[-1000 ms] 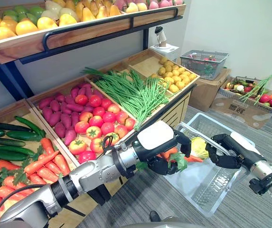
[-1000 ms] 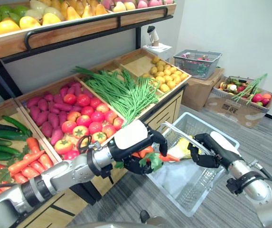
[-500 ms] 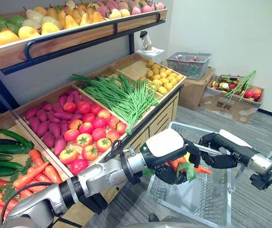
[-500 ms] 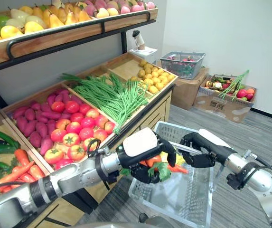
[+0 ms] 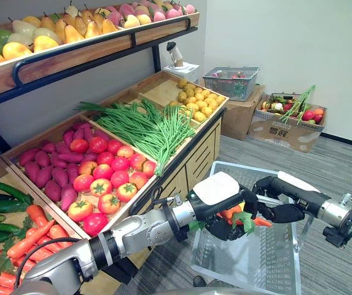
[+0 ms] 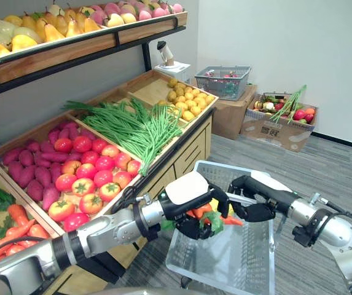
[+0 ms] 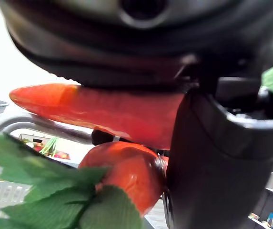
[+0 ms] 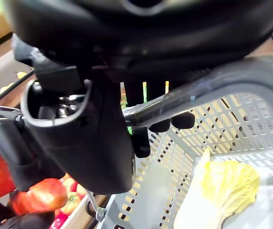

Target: Pick vegetable in the basket

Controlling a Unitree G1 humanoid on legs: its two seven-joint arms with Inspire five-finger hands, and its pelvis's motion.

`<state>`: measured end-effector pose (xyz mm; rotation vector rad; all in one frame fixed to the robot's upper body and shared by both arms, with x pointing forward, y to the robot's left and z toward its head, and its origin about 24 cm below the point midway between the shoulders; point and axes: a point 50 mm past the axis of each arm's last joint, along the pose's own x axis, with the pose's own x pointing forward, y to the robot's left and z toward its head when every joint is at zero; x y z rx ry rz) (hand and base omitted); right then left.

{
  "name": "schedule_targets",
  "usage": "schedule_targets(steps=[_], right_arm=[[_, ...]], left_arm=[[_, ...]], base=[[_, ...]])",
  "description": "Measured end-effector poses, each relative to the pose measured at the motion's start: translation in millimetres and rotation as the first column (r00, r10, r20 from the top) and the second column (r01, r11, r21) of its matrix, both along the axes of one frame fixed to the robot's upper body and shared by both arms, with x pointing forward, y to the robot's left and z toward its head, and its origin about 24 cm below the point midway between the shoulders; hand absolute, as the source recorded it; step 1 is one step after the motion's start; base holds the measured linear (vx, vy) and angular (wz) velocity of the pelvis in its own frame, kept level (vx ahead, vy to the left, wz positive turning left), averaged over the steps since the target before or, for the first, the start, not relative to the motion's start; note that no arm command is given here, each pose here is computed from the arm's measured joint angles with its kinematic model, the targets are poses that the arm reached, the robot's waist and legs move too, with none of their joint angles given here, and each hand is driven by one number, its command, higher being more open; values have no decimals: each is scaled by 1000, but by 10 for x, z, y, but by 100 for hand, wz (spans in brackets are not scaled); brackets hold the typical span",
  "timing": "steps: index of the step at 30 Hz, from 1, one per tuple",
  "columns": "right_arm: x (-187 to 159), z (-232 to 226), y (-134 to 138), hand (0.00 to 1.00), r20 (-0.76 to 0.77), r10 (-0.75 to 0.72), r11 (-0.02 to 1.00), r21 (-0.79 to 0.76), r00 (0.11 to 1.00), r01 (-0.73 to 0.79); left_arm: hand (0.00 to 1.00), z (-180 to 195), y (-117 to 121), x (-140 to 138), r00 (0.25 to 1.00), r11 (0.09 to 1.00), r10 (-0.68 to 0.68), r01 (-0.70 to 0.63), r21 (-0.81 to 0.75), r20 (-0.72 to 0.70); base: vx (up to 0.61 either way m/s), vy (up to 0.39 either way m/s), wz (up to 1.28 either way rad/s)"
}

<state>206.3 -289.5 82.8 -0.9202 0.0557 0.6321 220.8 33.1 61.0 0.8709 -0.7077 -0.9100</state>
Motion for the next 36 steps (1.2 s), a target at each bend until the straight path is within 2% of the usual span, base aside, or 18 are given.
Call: schedule_targets(steps=[4,5,19,28,36], right_arm=[[-11,-50,31,0,-28,15,1000,-1,999,-15],[-12,-59,23,0,-33,10,1000,-1,999,-10],[31,-108,-23,0,-56,-16,1000,-6,998,15],[82,-85,-84,0,-35,-81,997,-4,996,81],[95,-70,-68,0,-24,-77,997,2,997,77]], left_arm=[[0,-82,-34,8,999,999,40,-41,-26,-27],[100,-105,-49,6,998,998,47,-48,-32,-36],[100,-190,-129,-1,996,997,57,-60,-40,-65],[100,-411,-161,-256,987,1000,-9,12,21,-159],[100,-342,-166,-242,989,1000,-11,11,4,-146]], base=[[15,12,-13],[39,18,-14],[26,16,-5],[4,-1,0],[30,2,2]])
